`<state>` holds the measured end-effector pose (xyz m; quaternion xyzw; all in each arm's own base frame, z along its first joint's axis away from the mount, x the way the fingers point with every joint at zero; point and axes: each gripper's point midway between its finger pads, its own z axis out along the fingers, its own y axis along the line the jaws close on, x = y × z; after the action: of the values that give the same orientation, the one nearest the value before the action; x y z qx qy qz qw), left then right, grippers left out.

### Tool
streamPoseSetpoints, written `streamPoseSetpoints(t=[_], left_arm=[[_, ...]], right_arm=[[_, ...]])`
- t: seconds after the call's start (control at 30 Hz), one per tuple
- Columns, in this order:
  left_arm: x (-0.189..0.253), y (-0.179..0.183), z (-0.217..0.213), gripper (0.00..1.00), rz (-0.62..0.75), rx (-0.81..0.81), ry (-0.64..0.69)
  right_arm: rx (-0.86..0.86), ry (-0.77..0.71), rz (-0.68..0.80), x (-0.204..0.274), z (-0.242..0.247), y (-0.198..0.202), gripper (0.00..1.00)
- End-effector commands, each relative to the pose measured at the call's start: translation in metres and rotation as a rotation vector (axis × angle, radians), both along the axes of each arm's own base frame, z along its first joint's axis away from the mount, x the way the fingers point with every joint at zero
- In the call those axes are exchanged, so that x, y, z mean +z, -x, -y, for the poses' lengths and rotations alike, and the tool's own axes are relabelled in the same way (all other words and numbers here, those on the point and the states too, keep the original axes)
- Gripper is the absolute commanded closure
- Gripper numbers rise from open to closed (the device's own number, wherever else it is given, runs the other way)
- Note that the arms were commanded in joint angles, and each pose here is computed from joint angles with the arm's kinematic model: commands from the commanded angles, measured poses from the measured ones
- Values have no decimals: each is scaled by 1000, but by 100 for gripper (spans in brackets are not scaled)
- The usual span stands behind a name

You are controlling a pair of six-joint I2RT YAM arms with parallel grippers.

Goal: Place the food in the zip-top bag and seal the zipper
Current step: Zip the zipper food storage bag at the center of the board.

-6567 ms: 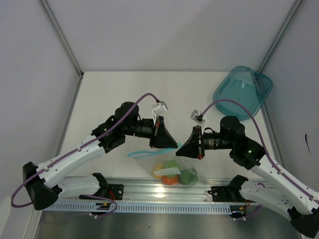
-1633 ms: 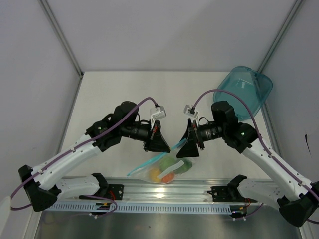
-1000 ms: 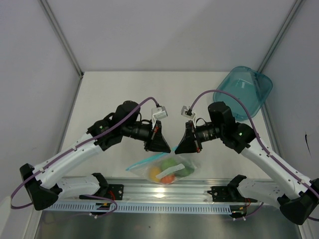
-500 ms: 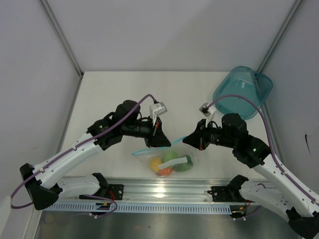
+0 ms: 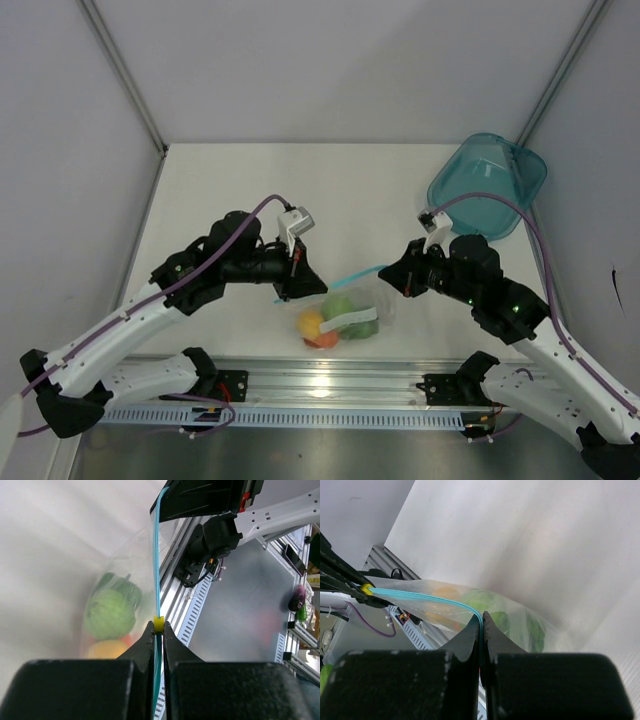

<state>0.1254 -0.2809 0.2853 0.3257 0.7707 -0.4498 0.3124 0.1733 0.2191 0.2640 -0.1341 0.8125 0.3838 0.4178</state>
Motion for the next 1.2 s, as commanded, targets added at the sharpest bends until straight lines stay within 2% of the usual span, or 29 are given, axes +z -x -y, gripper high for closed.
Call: streamPoseSetpoints(t=[0.0,0.27,0.63,0.93,1.03,1.07,1.1,1.17], left_arm=[[-2,11,-16,99,-24,31,-9],[-18,20,-40,100,-30,88,-42],[-28,25,-76,99,-46,259,-42],[-15,34,-88,99,-69,329,81],[-14,21,-95,92,-42,414,75],[-14,11,-99,82,-24,467,64],[-9,6,-101,80,-5,491,63],[-4,-5,-107,61,27,545,48]], right_arm=[[-121,43,15,-1,19,-14,100],[-179,53,2,4,29,-15,100],[-292,62,-46,2,44,-20,100],[-147,-4,-80,14,6,-2,100],[-123,-24,-73,21,-7,-4,100],[-124,-16,-88,17,-13,-8,100],[-125,-20,-81,22,-16,-12,100],[-114,-17,-78,26,-28,-22,100]])
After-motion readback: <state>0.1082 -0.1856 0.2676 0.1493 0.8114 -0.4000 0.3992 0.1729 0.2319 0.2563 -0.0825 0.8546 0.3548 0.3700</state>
